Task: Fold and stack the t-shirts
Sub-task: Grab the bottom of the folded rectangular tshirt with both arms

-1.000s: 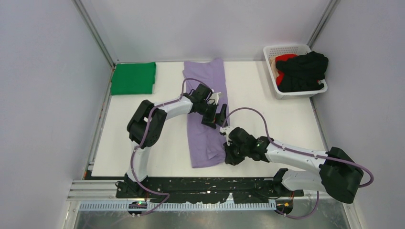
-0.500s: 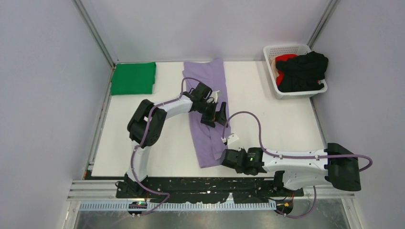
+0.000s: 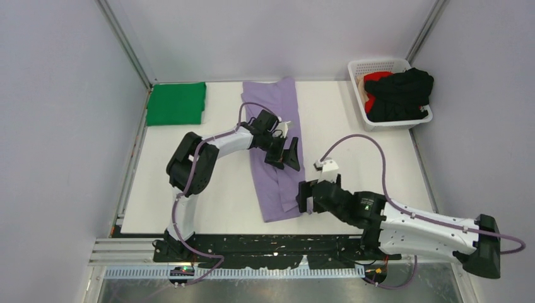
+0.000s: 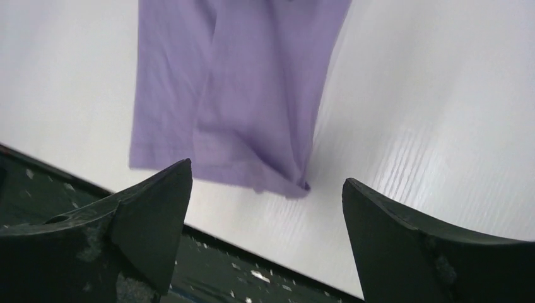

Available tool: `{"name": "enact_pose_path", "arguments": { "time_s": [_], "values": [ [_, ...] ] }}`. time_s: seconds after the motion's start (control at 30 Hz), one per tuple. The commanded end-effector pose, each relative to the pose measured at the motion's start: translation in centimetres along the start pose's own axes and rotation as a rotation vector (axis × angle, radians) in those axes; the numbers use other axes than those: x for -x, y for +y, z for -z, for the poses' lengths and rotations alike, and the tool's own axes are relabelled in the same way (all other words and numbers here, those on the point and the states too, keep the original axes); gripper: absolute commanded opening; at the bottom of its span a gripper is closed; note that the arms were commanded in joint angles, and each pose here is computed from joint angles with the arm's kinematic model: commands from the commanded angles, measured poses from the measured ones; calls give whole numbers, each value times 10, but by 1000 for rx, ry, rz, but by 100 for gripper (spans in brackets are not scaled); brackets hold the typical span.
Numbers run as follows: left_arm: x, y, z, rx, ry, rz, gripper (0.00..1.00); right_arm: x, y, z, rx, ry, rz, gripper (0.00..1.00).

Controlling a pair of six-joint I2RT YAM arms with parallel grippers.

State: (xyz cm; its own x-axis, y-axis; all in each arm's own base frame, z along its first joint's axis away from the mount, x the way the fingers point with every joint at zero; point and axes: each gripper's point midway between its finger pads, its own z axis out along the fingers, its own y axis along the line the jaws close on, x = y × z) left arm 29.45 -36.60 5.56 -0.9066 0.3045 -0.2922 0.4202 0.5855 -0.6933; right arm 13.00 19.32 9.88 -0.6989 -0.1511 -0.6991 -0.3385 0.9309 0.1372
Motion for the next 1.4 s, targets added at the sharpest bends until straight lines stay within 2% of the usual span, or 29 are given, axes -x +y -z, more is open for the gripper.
{"name": "enact_pose_path", "arguments": {
  "time_s": [0.0, 0.1, 0.2, 0.43, 0.5, 0.67, 0.83, 0.97, 1.1, 1.17, 1.3, 1.33, 1.37],
  "values": [
    [2, -25, 15, -58, -18, -88, 100, 53, 8, -8, 132, -159, -192, 96],
    [2, -26, 13, -60, -12, -86, 100, 61, -11, -24, 65, -187, -185, 95],
    [3, -26, 13, -59, -10, -84, 100, 44, -15, -43, 15, -97, -113, 96],
    [8, -36, 22, -64, -40, -98, 100, -14, -3, -69, 41, 149, 17, 95],
    [10, -40, 29, -54, -61, -107, 100, -26, 5, -65, 57, 188, 69, 95],
    [10, -55, 50, -50, -123, -108, 100, -28, 18, -46, 51, 175, 139, 95],
    [-10, -61, 94, 59, -245, -103, 100, -4, 5, -29, -1, 70, 48, 95],
    [-52, -45, 120, 166, -282, -22, 100, 18, -8, -9, 7, -32, -102, 95],
    [-115, -21, 122, 242, -242, 84, 99, 21, -46, -3, -41, -79, -334, 96],
    [-148, -9, 118, 283, -199, 127, 95, 18, -61, -5, -51, -88, -427, 95],
    [-185, -6, 102, 290, -125, 170, 90, 12, -53, -16, 43, -61, -485, 99],
    [-189, -8, 96, 278, -105, 168, 89, 3, -48, -21, 65, -9, -475, 99],
    [-191, -11, 91, 272, -90, 163, 88, 4, -44, -25, 83, -2, -460, 94]
  ]
}}
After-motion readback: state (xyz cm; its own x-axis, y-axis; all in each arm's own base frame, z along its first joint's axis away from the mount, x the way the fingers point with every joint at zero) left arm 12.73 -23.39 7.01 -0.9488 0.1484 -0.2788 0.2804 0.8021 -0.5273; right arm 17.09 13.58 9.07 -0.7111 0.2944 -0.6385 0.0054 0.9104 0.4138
